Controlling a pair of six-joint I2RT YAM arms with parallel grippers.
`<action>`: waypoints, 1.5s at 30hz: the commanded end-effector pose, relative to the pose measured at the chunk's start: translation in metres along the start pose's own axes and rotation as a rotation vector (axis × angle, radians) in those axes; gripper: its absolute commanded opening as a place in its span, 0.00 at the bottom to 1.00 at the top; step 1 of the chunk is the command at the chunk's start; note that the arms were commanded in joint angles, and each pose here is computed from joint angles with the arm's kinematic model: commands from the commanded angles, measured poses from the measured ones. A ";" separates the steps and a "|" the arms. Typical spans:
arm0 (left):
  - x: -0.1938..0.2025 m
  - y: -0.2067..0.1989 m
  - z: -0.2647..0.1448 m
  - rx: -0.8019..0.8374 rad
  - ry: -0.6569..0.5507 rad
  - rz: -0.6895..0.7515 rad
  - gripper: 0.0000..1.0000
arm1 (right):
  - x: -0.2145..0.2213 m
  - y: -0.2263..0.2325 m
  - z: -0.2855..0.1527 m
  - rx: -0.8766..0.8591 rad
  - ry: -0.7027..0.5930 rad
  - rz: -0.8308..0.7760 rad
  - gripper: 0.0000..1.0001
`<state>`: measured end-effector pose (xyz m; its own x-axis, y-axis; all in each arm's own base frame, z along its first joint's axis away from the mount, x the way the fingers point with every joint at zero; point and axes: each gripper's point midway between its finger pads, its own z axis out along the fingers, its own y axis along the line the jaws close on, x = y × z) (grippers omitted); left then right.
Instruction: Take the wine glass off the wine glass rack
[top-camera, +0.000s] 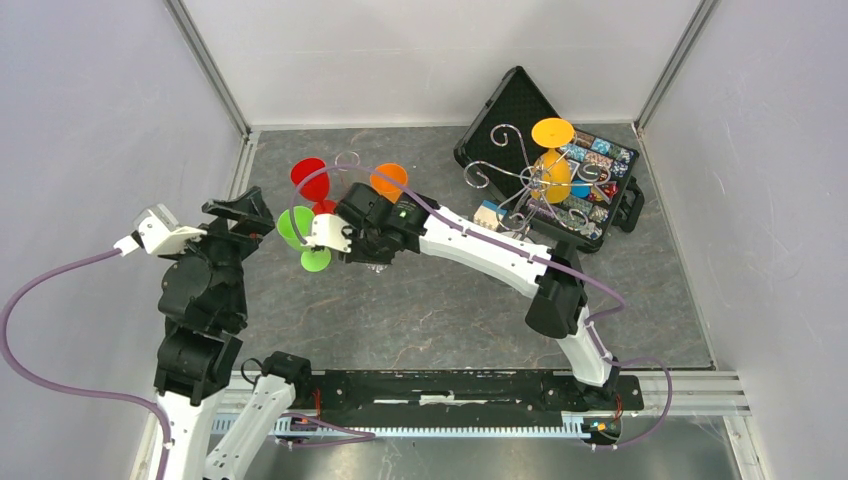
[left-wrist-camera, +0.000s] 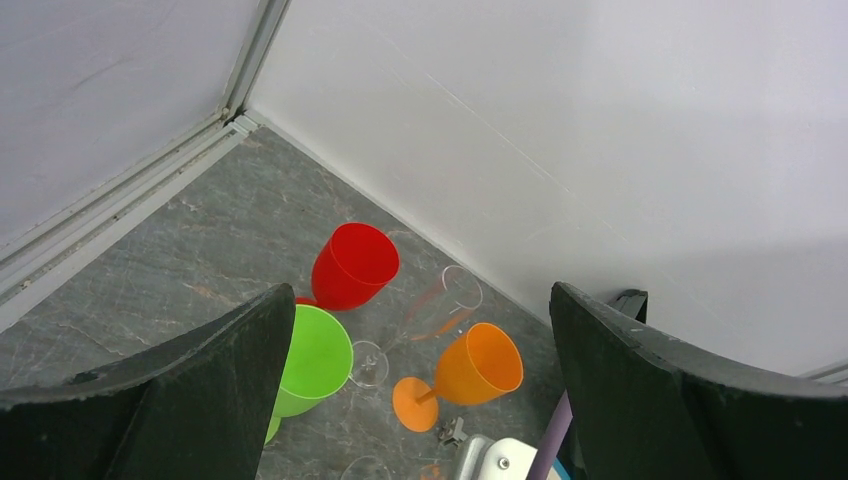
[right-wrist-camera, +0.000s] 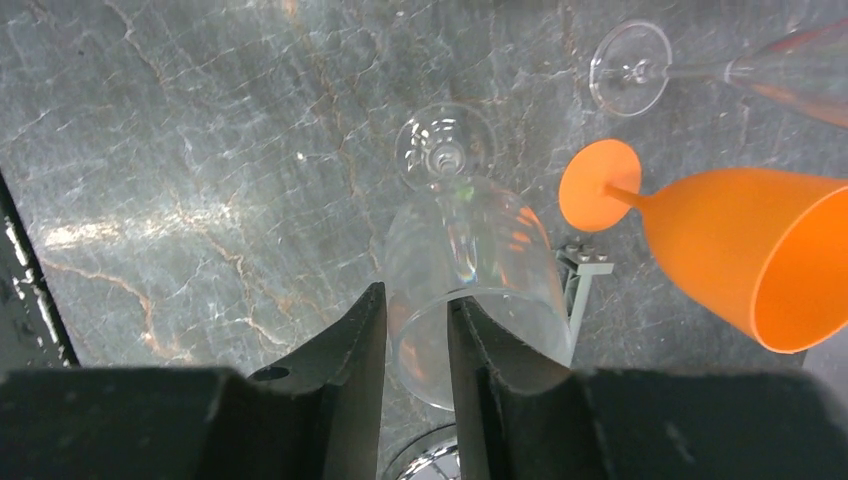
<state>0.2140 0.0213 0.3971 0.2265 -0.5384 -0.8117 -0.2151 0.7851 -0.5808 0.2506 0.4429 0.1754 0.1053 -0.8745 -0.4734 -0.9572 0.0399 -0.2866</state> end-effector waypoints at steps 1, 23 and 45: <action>-0.001 -0.004 0.005 0.011 -0.013 0.009 1.00 | -0.024 -0.022 -0.002 0.080 -0.089 -0.006 0.34; 0.004 -0.002 0.004 0.014 -0.002 0.021 1.00 | -0.041 -0.061 -0.012 0.199 -0.203 0.082 0.47; 0.141 -0.034 -0.002 0.219 0.563 0.045 0.90 | -0.032 -0.113 -0.191 0.613 -0.451 0.417 0.64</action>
<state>0.2381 -0.0371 0.3251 -0.1066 -0.5697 -0.8149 -0.1083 0.8213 -0.5601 0.2950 0.4080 0.3533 0.0347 -0.5225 -0.8519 -0.7592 0.5406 -0.3625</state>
